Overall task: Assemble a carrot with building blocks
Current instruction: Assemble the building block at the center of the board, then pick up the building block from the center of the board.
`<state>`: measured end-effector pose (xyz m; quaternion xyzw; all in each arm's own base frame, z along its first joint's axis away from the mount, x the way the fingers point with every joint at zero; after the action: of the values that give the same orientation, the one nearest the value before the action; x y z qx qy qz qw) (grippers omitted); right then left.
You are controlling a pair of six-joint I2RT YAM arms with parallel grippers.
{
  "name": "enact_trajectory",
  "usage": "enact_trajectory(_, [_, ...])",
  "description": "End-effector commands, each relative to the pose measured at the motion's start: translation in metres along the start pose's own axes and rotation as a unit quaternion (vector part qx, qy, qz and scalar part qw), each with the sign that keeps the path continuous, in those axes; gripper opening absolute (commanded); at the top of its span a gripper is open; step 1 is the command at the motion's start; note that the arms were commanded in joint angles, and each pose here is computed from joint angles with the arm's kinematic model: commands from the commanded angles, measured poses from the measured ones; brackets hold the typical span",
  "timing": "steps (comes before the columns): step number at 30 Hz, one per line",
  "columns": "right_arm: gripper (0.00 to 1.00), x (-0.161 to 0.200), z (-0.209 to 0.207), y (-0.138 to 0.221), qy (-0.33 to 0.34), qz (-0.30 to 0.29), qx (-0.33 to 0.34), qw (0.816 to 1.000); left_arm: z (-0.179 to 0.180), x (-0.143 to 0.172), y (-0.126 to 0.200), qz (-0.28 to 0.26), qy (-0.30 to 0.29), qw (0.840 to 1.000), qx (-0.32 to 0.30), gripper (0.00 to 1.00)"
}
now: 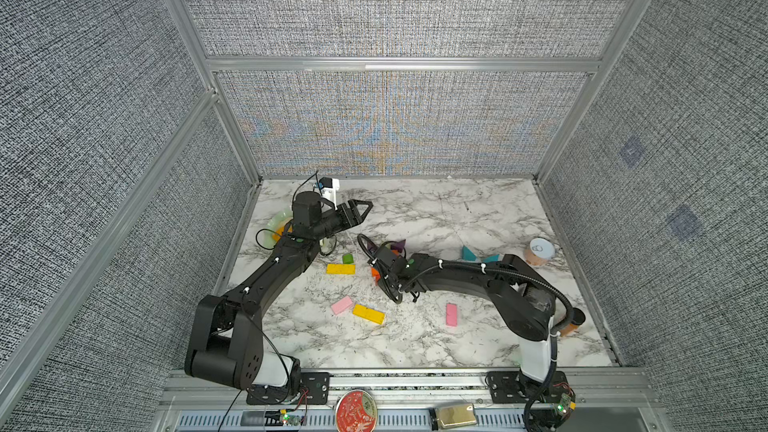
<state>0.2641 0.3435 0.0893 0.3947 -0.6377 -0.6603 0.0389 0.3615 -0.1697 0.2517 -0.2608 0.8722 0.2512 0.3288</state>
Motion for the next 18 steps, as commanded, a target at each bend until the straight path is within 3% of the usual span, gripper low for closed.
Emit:
enact_trajectory(1, [0.54,-0.008,-0.001,0.018,-0.017,-0.014,-0.015,1.000,-0.001,-0.003,0.000,-0.004,-0.007,1.000,-0.002,0.76])
enact_trajectory(6, [0.54,-0.015,-0.030,0.046,-0.051,-0.033,-0.017,0.998,-0.001,-0.003,0.001,-0.005,-0.007,1.000,-0.002,0.76])
enact_trajectory(12, [0.49,0.027,-0.102,0.023,-0.130,0.039,0.026,0.990,-0.003,-0.004,0.002,-0.008,-0.009,1.000,-0.001,0.76])
enact_trajectory(18, [0.49,0.052,-0.127,0.010,-0.164,0.054,0.046,0.984,-0.002,-0.002,0.000,-0.004,-0.004,1.000,0.003,0.77])
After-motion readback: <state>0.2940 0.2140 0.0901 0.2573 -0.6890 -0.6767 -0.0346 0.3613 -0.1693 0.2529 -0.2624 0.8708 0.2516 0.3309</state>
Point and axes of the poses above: each gripper's point midway between its finger pads, its own y axis back along the fingers, its own z axis along the line the jaws close on, x = y × z, the point moved 5 cm from there along y, back along the fingers, and after that the axes turned 8 degrees about -y, right-handed, at the moved point
